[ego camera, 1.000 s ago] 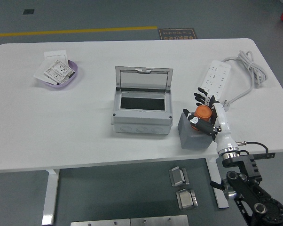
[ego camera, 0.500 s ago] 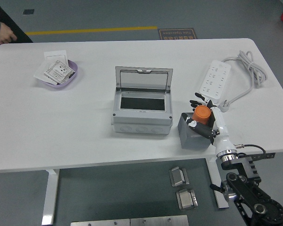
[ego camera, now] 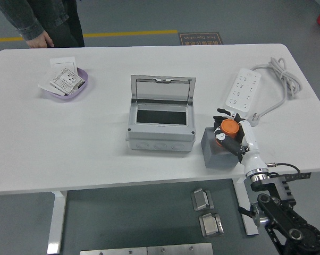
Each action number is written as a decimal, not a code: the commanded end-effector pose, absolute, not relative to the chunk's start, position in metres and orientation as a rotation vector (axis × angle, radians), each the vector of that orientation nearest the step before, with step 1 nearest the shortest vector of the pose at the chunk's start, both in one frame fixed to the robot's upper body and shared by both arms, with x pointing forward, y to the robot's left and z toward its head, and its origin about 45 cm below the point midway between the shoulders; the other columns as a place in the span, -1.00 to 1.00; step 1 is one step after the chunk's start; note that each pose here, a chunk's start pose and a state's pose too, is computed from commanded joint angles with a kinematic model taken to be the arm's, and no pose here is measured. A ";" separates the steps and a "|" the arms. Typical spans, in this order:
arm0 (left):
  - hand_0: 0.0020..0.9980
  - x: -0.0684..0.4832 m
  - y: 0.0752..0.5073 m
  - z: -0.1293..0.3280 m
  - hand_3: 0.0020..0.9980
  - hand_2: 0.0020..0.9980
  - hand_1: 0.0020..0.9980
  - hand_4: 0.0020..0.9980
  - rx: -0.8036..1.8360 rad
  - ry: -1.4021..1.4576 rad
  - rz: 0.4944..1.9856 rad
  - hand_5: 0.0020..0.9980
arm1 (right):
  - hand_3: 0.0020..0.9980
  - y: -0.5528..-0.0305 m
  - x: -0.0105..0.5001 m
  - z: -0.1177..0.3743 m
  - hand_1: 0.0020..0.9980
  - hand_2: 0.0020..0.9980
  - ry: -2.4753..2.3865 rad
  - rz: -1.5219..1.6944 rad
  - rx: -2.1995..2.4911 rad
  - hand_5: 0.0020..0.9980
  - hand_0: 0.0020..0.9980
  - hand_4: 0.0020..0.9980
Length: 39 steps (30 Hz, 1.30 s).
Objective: Pick up the cylinder from the cube,place it in the box,flap close box
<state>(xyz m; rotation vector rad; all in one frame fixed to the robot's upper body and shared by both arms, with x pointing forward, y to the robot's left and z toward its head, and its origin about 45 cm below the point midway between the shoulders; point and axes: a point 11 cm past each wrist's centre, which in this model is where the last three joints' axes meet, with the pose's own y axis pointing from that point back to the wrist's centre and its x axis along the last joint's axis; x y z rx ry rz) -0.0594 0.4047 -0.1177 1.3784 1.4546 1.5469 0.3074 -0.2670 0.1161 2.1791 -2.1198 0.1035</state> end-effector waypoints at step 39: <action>0.27 -0.061 0.402 -0.118 0.19 0.14 0.24 0.34 1.378 1.455 1.542 -0.45 | -0.28 -0.268 0.318 0.148 -0.23 -0.13 -2.064 0.306 2.161 -1.00 0.06 -1.00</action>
